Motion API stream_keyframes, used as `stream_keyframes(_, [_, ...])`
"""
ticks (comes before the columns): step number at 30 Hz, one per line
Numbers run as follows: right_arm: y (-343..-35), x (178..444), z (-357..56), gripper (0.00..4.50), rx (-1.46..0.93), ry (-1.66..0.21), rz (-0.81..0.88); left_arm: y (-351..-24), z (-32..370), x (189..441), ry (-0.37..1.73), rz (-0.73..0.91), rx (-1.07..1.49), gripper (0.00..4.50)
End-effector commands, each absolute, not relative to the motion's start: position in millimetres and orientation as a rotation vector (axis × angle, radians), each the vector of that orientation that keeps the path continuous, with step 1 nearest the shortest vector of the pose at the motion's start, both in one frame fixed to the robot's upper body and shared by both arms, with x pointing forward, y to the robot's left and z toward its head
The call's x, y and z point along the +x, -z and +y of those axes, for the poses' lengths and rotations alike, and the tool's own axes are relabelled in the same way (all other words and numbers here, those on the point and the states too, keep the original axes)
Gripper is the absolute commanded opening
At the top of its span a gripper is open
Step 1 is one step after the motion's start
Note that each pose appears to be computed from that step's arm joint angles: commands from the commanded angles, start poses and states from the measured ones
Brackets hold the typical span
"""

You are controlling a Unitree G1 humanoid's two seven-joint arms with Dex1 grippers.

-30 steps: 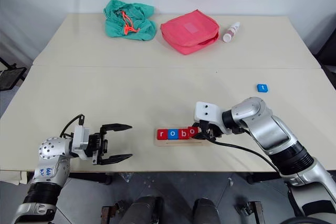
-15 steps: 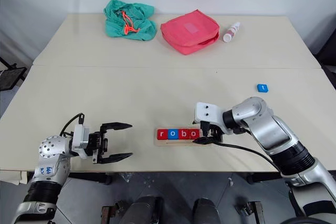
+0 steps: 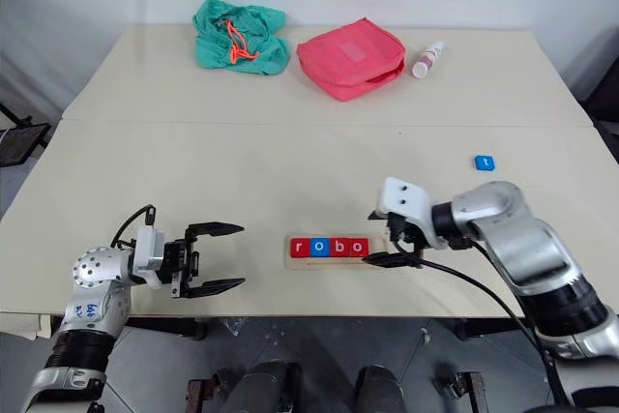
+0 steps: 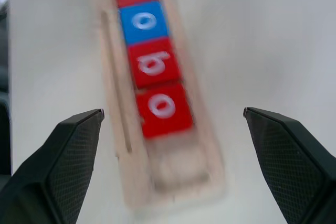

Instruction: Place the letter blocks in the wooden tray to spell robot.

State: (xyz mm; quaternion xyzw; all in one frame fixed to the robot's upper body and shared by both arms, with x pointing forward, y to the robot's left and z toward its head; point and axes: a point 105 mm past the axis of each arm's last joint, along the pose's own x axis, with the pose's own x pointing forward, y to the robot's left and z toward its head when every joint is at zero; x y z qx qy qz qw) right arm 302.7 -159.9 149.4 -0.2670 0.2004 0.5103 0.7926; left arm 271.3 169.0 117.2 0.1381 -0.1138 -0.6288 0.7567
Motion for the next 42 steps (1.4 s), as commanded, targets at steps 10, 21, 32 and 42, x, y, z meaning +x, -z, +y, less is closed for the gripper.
stream_keyframes(10, [-165, 343, -279, 4.46, -0.362, -0.287, 0.225, -121, 167, 280, 1.399, -0.264, 0.315, 4.50])
stream_keyframes(21, [-166, 373, -311, 4.46, -0.242, -0.051, 0.160, -124, 164, 285, 1.436, -0.267, 0.320, 4.50])
stream_keyframes(32, [-159, 416, -332, 4.46, -0.148, 0.077, 0.146, -123, 169, 276, 1.428, -0.255, 0.326, 4.50])
stream_keyframes(42, [-146, 430, -322, 4.46, -0.110, 0.060, 0.178, -122, 171, 270, 1.399, -0.249, 0.323, 4.50])
